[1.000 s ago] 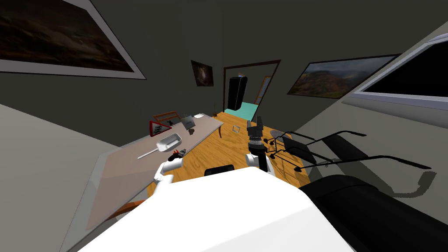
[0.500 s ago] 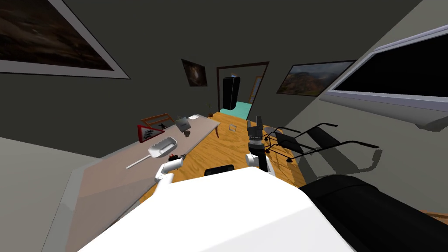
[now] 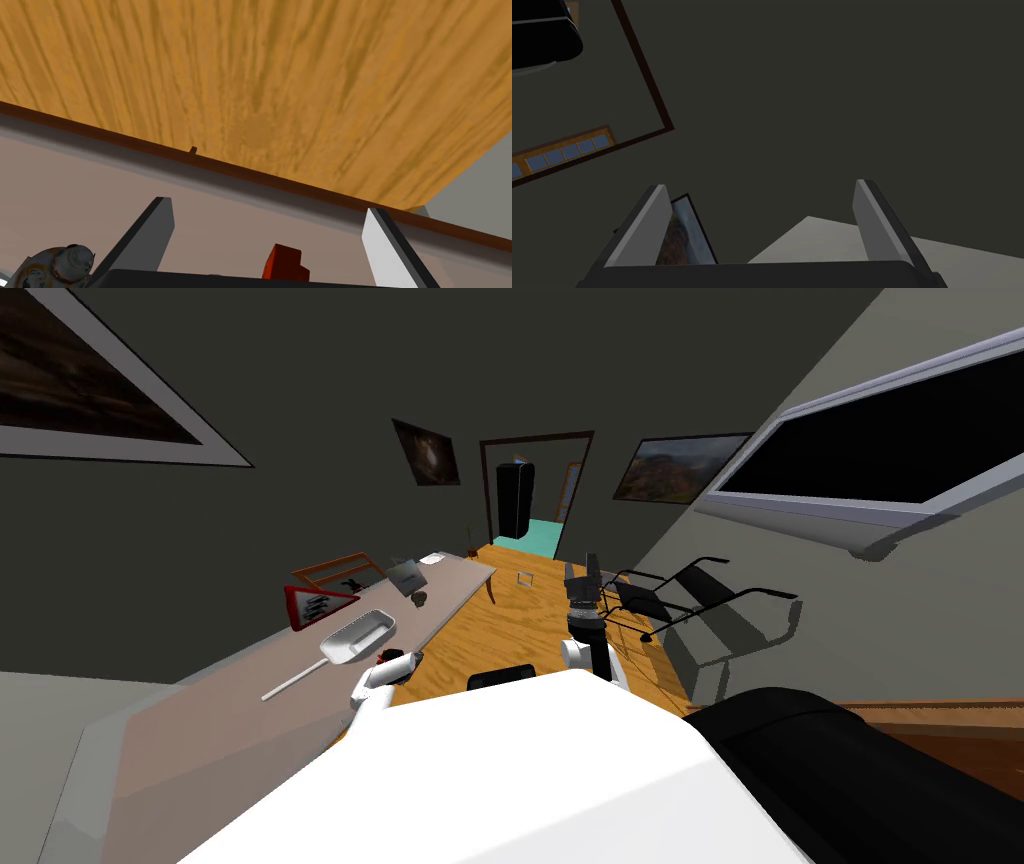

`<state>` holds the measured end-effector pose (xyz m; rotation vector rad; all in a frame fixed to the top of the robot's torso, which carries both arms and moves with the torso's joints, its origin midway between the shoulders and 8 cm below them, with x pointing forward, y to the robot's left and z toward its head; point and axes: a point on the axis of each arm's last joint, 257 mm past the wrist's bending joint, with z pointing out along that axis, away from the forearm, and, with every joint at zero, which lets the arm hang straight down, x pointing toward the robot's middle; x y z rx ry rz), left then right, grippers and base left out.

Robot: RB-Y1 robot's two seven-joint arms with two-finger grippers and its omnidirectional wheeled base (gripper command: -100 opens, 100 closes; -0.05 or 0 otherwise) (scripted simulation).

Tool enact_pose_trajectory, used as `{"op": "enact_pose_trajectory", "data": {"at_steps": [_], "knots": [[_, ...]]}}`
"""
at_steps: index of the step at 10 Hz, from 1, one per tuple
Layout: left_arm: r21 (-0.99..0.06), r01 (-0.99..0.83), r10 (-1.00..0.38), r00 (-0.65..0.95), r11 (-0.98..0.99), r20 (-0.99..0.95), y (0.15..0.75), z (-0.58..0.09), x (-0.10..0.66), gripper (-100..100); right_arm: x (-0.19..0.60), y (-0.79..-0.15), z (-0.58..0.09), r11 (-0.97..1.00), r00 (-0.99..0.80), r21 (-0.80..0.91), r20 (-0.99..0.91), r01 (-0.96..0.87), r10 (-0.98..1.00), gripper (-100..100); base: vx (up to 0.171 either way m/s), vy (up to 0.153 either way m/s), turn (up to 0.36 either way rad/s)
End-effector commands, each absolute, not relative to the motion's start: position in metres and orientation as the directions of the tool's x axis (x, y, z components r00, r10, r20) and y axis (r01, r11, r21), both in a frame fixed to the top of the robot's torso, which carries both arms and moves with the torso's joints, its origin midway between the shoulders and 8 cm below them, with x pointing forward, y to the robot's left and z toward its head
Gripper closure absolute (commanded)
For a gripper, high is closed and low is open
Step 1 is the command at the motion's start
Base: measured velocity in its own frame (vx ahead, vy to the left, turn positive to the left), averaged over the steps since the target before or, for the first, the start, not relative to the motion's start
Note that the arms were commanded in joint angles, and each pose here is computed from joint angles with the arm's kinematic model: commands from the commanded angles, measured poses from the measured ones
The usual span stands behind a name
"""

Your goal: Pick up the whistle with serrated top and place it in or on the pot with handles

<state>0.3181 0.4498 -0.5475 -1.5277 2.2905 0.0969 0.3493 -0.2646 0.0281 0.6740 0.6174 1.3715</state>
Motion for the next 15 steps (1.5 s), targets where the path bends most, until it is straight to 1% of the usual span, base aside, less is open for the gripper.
{"op": "enact_pose_trajectory", "data": {"at_steps": [1, 3, 4, 5, 6, 8, 9, 13, 15], "knots": [[-0.119, -0.924, -0.904, -0.318, 0.363, -0.286, 0.451, -0.558, 0.299, -100, 0.349, -0.265, 0.028, 0.074, 0.103, 0.744, -0.007, -0.665, 0.995, 0, 0.005, 0.131, -0.411], [-0.072, -0.943, -0.927, -0.304, 0.326, -0.219, 0.447, -0.573, 0.273, -100, 0.349, -0.265, 0.028, 0.074, 0.103, 0.744, -0.007, -0.664, 0.995, 0, -0.001, 0.108, -0.143], [-0.069, -0.943, -0.928, -0.304, 0.325, -0.217, 0.446, -0.574, 0.272, -100, 0.349, -0.265, 0.028, 0.074, 0.103, 0.744, -0.007, -0.665, 0.995, 0, -0.007, 0.075, -0.097], [-0.049, -0.955, -0.944, -0.282, 0.294, -0.173, 0.445, -0.58, 0.259, -100, 0.349, -0.265, 0.028, 0.074, 0.103, 0.744, -0.007, -0.664, 0.995, 0, 0.004, 0.087, -0.171], [-0.03, -0.964, -0.957, -0.257, 0.263, -0.131, 0.443, -0.585, 0.247, -100, 0.349, -0.265, 0.028, 0.074, 0.103, 0.744, -0.007, -0.665, 0.995, 0, -0.002, 0.142, -0.341], [0.004, -0.979, -0.978, -0.201, 0.202, -0.058, 0.44, -0.593, 0.224, -100, 0.349, -0.265, 0.028, 0.074, 0.103, 0.744, -0.007, -0.664, 0.995, 0, 0.032, 0.216, -0.267], [0.004, -0.979, -0.978, -0.201, 0.202, -0.058, 0.44, -0.593, 0.224, -100, 0.349, -0.265, 0.028, 0.074, 0.103, 0.744, -0.007, -0.664, 0.995, 0, 0.014, 0.17, -0.059], [0.022, -0.992, -0.992, -0.123, 0.123, 0.001, 0.445, -0.594, 0.208, -100, 0.349, -0.265, 0.028, 0.074, 0.103, 0.744, -0.007, -0.664, 0.995, 0, -0.004, 0.135, -0.115], [0.019, -0.996, -0.996, -0.085, 0.085, 0.004, 0.458, -0.59, 0.206, -100, 0.349, -0.265, 0.028, 0.074, 0.103, 0.744, -0.007, -0.664, 0.995, 0, 0.05, 0.275, -0.12]]}}
